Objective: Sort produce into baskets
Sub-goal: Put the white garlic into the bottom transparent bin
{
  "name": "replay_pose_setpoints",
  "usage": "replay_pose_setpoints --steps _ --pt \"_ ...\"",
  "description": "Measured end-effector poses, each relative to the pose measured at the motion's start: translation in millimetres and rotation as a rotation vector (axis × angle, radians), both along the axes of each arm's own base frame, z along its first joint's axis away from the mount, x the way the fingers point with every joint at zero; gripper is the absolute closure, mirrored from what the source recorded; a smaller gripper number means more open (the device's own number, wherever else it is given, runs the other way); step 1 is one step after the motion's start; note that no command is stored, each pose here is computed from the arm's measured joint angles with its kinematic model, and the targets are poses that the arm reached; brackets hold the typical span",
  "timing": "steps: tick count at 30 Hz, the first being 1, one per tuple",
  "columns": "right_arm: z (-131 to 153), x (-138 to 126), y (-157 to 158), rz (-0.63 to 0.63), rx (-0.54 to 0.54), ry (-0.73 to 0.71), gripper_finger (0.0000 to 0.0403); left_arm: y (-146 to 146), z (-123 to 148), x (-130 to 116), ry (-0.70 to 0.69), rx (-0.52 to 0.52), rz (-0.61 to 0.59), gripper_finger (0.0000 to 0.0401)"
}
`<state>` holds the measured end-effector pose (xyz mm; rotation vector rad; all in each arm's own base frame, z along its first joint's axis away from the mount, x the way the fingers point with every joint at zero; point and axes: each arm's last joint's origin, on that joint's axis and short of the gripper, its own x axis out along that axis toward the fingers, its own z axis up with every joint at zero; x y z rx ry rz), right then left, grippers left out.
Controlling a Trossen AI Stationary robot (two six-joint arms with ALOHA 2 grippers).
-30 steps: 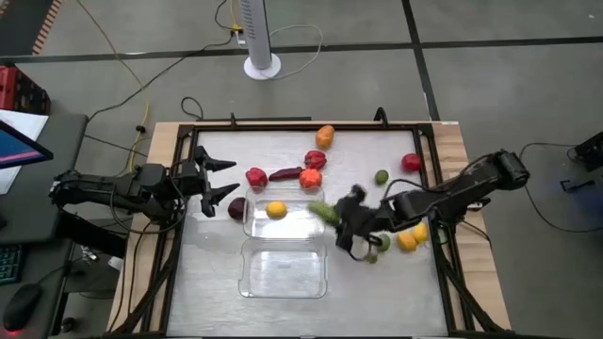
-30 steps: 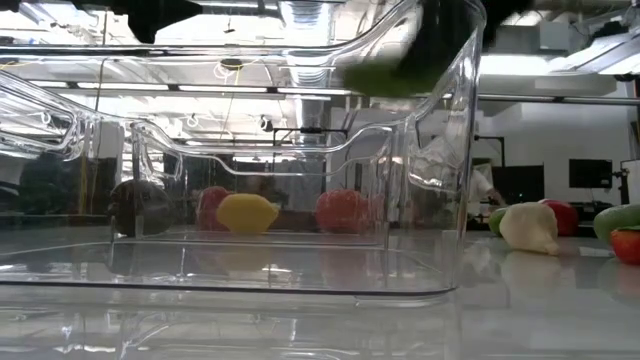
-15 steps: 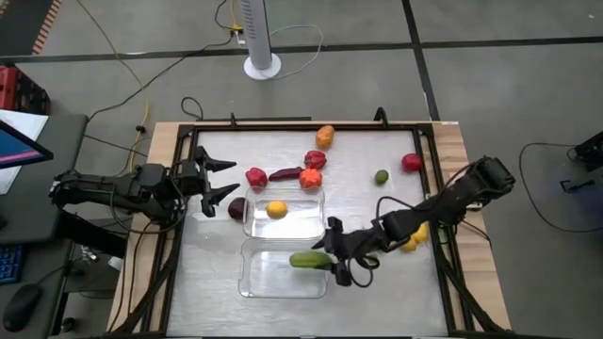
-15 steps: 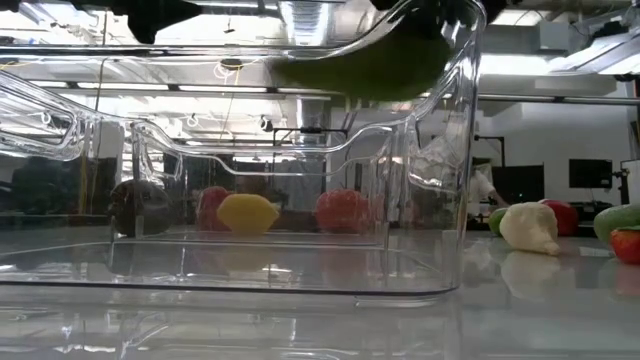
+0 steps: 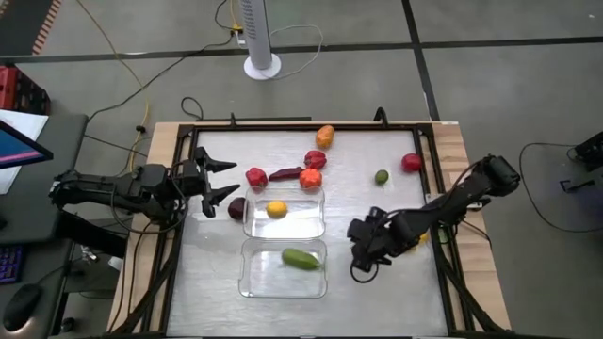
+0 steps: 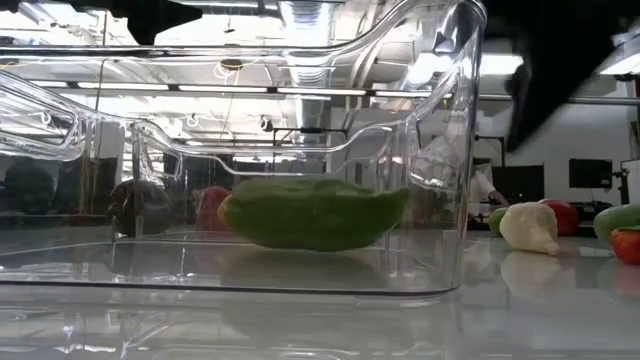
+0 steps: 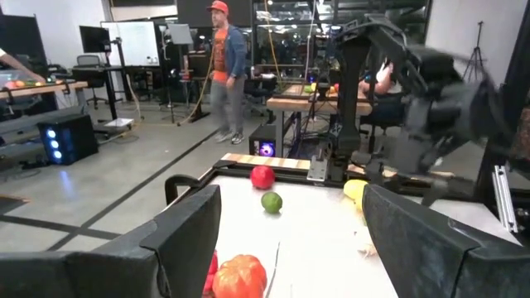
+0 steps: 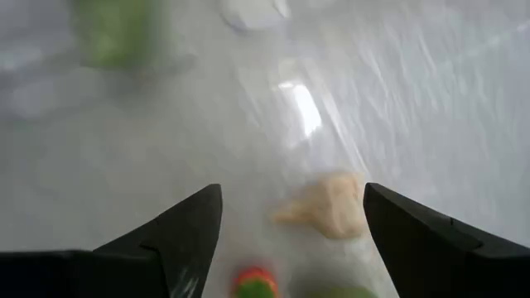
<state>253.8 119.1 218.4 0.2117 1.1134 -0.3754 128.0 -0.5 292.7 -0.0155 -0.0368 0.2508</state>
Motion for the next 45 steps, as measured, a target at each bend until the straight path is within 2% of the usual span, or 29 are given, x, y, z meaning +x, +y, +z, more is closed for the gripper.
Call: replay_pose_setpoints --steps 3,9,13,17,22,32,38,45 --pt "-25 -10 -2 -0.041 -0.006 0.018 0.0083 0 0 0 0.000 -0.001 0.000 0.0121" --pt "-57 -19 -6 -0.075 0.023 -0.043 0.0083 0 0 0 -0.002 -0.015 -0.001 0.0121" --pt "-70 -28 -13 -0.125 -0.035 -0.036 0.0083 0 -1 0 -0.003 -0.028 -0.001 0.0121" --pt "-71 -28 -11 -0.117 -0.044 -0.067 0.0090 0 -1 0 -0.001 -0.029 -0.001 0.0121" --pt "-69 -23 -8 -0.046 -0.048 -0.104 0.0096 0 -1 0 0.001 -0.021 -0.001 0.0121" --pt "-68 -16 -9 0.070 -0.108 -0.125 0.0096 0 -1 0 0.006 -0.021 -0.001 0.0121" --pt "-76 -12 -14 0.095 -0.132 -0.115 0.0099 0 -2 0 0.014 -0.020 -0.001 0.0121" --pt "-86 -17 -16 0.104 -0.112 -0.095 0.0140 0 -2 1 0.019 -0.020 -0.001 0.0121"
